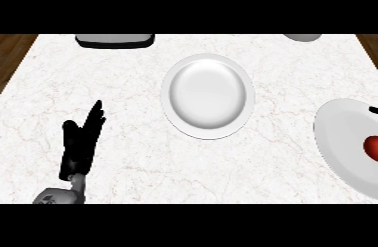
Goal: Pick the tomato from the plate and place it in the plate
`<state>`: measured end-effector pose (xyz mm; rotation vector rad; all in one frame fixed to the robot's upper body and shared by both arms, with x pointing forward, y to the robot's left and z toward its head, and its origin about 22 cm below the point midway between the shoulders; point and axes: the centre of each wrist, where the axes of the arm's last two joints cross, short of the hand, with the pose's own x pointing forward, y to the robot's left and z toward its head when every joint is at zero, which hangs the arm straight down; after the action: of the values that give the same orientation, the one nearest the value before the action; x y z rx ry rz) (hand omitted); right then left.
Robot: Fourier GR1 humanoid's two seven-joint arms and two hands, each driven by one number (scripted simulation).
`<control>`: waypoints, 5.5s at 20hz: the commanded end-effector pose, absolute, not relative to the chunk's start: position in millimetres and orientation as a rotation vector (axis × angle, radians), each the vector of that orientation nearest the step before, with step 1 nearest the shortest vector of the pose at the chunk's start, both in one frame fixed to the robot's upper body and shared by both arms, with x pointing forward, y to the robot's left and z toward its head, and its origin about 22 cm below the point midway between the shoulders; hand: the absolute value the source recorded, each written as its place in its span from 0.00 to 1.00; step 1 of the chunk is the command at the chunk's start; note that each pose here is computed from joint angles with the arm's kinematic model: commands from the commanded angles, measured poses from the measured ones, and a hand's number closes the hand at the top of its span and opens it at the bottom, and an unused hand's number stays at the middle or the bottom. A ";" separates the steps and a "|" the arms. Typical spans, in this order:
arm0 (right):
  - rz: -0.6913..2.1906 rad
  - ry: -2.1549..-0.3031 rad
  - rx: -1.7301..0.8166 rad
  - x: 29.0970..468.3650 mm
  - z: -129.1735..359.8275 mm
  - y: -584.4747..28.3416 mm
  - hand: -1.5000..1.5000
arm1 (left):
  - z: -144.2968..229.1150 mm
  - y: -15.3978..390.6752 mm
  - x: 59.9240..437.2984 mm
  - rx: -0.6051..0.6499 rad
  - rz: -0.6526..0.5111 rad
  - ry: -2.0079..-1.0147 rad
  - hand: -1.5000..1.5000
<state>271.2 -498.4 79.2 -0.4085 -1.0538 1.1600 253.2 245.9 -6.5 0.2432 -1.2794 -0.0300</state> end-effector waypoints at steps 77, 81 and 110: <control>1.216 -1.307 -0.591 415.8 64.0 -82.4 1.00 | -21.4 239.1 252.7 0.230 -0.044 -1.297 0.50; 1.263 -1.249 -0.546 421.6 44.7 -109.1 0.00 | -23.3 220.3 254.4 0.228 -0.056 -1.297 0.50; 0.597 -1.740 0.208 426.2 41.6 -173.0 0.00 | -16.2 233.3 244.7 0.247 -0.035 -1.295 0.50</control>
<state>430.6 -181.6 46.8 0.1808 -1.7214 0.6001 250.4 242.3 -14.2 0.2402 -1.2940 -0.0446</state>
